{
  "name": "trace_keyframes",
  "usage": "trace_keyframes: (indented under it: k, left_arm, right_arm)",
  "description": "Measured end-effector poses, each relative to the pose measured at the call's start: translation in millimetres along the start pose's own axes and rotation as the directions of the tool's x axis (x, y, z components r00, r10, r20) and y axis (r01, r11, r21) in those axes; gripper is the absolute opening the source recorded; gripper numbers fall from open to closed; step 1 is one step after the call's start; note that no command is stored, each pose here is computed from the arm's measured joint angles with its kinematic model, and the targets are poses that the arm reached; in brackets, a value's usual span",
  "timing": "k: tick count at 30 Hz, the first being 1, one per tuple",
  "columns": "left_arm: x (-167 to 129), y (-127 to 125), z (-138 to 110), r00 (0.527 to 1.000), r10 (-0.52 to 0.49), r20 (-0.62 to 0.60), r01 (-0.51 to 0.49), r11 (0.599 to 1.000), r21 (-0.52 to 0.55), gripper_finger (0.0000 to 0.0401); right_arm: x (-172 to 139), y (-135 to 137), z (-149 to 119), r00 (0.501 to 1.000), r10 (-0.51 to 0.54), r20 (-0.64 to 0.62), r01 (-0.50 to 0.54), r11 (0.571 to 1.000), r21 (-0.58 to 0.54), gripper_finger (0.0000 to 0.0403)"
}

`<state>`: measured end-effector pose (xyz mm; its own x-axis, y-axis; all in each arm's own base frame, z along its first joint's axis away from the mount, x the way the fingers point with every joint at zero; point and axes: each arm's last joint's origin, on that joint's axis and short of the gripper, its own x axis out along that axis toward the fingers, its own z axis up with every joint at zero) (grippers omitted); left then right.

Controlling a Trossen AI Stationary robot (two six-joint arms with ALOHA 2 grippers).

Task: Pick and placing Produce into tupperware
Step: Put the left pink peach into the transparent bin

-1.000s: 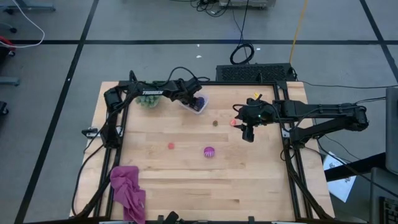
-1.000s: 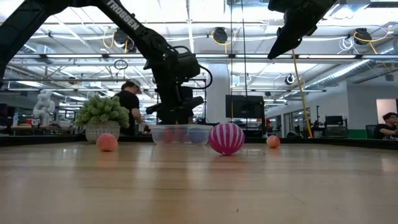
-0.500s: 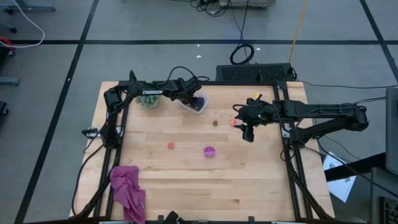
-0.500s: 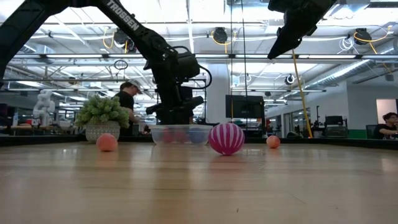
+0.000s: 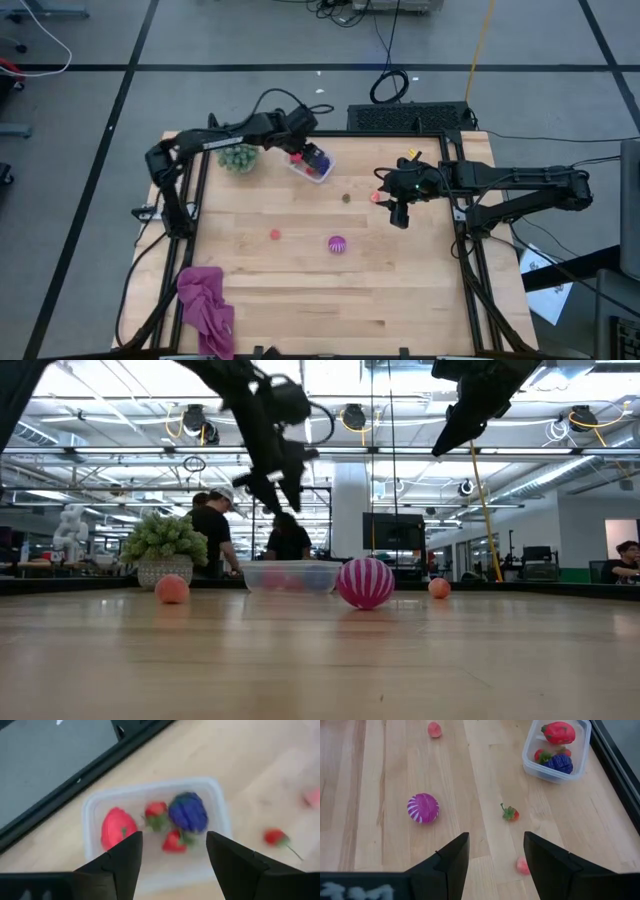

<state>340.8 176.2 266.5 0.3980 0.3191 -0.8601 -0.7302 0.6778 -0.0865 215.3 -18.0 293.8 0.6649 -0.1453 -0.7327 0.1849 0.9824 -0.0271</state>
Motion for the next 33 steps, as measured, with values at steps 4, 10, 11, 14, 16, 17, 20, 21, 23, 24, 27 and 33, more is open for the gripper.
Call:
trace_keyframes:
  k: [4, 10, 11, 14, 16, 17, 20, 21, 23, 24, 27, 33]
  left_arm:
    - [-33.3, -18.1, -27.2, 0.991, 0.016, -0.135, -0.004, 0.996, 0.09, 0.0225]
    - [-57.7, -68.8, -81.9, 0.949, 0.129, -0.288, -0.051, 0.963, 0.264, 0.0225]
    - [-59.1, -78.3, -89.8, 0.947, 0.143, -0.287, -0.057, 0.956, 0.287, 0.0225]
    - [-62.2, -103.6, -110.1, 0.948, 0.14, -0.286, -0.04, 0.943, 0.33, 0.0225]
    - [-63.4, -116.9, -122.5, 0.947, 0.14, -0.29, -0.026, 0.931, 0.364, 0.0225]
    - [-64.8, -121.5, -128.1, 0.945, 0.142, -0.295, -0.021, 0.925, 0.379, 0.0225]
    - [-64.1, -128.4, -142.8, 0.941, 0.148, -0.304, -0.028, 0.929, 0.368, 0.0225]
    - [-62.2, -128.9, -146.9, 0.939, 0.153, -0.308, -0.037, 0.935, 0.352, 0.0225]
    - [-57.2, -127.2, -156.4, 0.927, 0.179, -0.33, -0.065, 0.942, 0.329, 0.0225]
    - [-54.4, -125.8, -161.4, 0.919, 0.193, -0.344, -0.078, 0.944, 0.322, 0.0225]
    - [-43.0, -121.2, -174.8, 0.898, 0.205, -0.39, -0.087, 0.95, 0.3, 0.0225]
    - [-18.3, -112.6, -189.9, 0.885, 0.158, -0.438, -0.049, 0.967, 0.251, 0.0225]
  right_arm:
    - [0.0, -0.1, -0.8, 1.0, -0.001, -0.008, 0.001, 1.0, -0.001, 0.018]
    - [0.0, -0.1, -1.4, 1.0, -0.001, -0.014, 0.001, 1.0, -0.004, 0.018]
    - [0.0, -0.1, -1.4, 1.0, -0.001, -0.014, 0.001, 1.0, -0.004, 0.018]
    - [0.0, -0.1, -1.4, 1.0, -0.001, -0.014, 0.001, 1.0, -0.004, 0.018]
    - [0.0, -0.1, -1.4, 1.0, -0.001, -0.014, 0.001, 1.0, -0.002, 0.018]
    - [0.0, -0.1, -1.4, 1.0, -0.001, -0.014, 0.001, 1.0, -0.002, 0.018]
    - [0.0, -0.1, -1.3, 1.0, -0.001, -0.014, 0.001, 1.0, -0.002, 0.018]
    - [0.0, -0.1, -1.3, 1.0, -0.001, -0.014, 0.001, 1.0, -0.002, 0.018]
    - [0.0, -0.1, -1.3, 1.0, -0.001, -0.014, 0.001, 1.0, -0.002, 0.018]
    - [0.0, -0.1, -1.3, 1.0, -0.001, -0.013, 0.001, 1.0, -0.002, 0.018]
    - [0.0, -0.1, -1.3, 1.0, -0.001, -0.013, 0.001, 1.0, -0.002, 0.018]
    - [0.0, -0.1, -1.1, 1.0, -0.001, -0.011, 0.001, 1.0, -0.001, 0.018]
